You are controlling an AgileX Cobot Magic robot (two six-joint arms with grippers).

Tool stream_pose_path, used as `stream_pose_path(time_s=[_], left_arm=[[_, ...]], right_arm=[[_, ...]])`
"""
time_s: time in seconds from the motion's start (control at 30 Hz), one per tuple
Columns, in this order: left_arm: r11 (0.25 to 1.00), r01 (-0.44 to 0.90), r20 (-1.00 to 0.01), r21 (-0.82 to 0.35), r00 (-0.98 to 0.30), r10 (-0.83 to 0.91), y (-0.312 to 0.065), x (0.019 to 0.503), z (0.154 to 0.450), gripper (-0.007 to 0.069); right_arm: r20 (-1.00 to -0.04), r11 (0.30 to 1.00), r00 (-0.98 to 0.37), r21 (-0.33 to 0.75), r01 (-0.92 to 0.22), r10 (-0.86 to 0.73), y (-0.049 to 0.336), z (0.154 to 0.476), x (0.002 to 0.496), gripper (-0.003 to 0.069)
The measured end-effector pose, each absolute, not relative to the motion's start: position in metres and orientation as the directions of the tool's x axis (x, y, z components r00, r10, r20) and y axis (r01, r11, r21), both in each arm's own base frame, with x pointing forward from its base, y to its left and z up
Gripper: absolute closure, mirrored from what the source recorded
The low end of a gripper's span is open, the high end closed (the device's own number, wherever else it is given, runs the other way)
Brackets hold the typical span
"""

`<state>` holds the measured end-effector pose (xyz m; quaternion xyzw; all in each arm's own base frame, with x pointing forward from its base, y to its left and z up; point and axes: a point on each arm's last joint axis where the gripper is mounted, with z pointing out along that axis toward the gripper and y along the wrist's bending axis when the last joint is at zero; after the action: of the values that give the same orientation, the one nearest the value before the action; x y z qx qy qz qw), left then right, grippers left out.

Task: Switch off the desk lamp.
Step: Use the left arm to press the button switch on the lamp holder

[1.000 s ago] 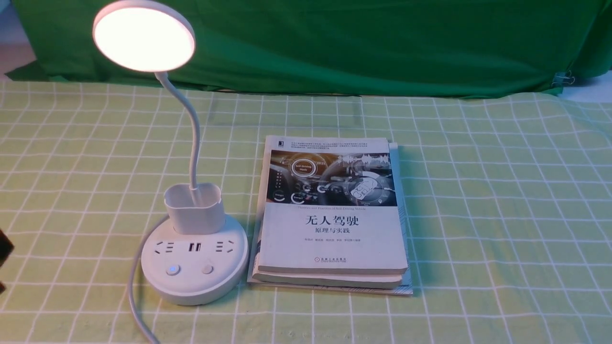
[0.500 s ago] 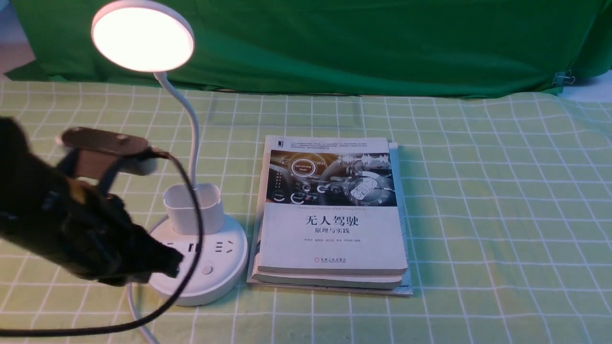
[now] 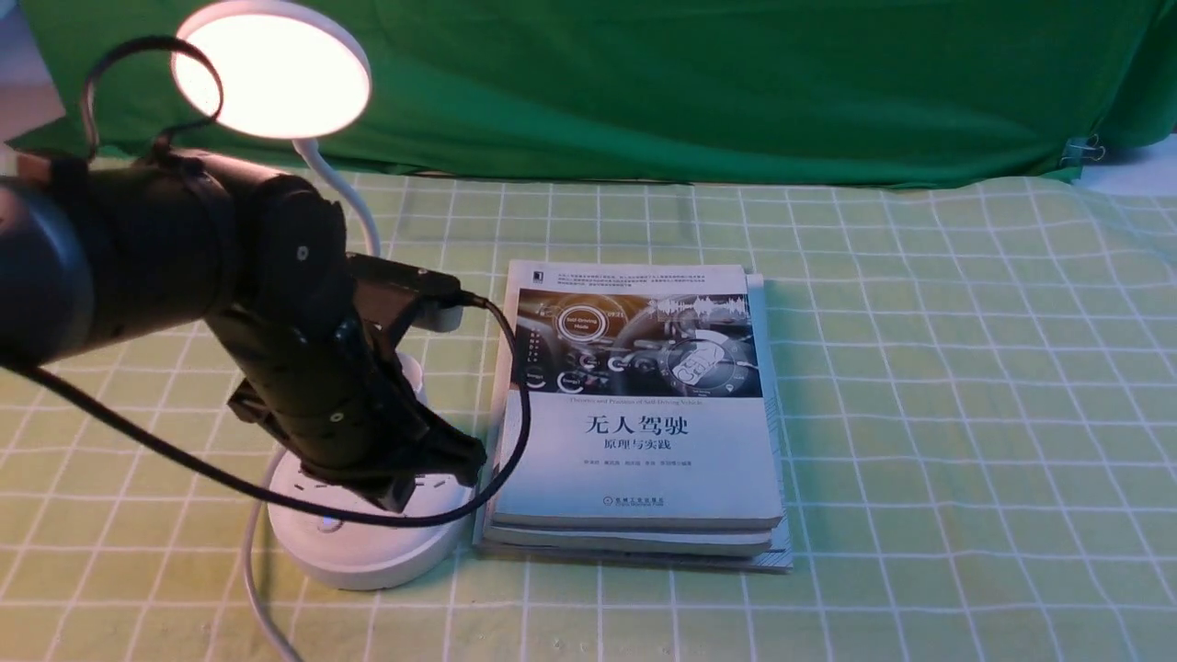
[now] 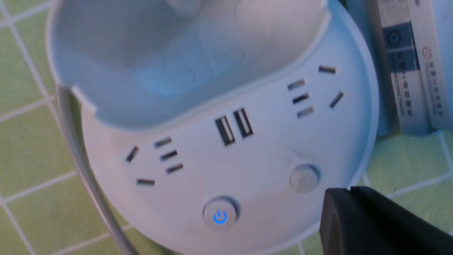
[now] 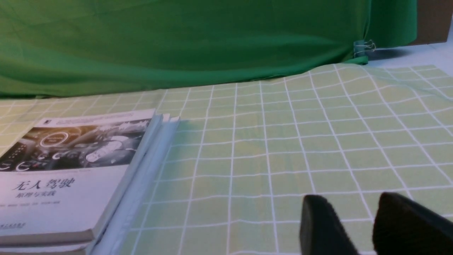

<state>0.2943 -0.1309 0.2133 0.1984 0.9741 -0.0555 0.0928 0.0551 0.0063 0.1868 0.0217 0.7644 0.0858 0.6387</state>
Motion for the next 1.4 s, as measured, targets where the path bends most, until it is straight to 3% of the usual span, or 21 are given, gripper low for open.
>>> stream_pose_path(time_s=[0.9,1.4], left_arm=[[0.919,0.388,-0.092,-0.067,-0.920,0.382,-0.133,0.307,0.183,0.0624],[0.917,0.393,-0.158,-0.059,-0.911,0.380,-0.130,0.301,0.208,0.0624]], right_arm=[[-0.972,0.984,-0.185,0.159,-0.076,0.143,0.006,0.187,0.055,0.0420],[-0.972,0.984,-0.185,0.158,-0.076,0.142,0.006,0.187,0.055,0.0420]])
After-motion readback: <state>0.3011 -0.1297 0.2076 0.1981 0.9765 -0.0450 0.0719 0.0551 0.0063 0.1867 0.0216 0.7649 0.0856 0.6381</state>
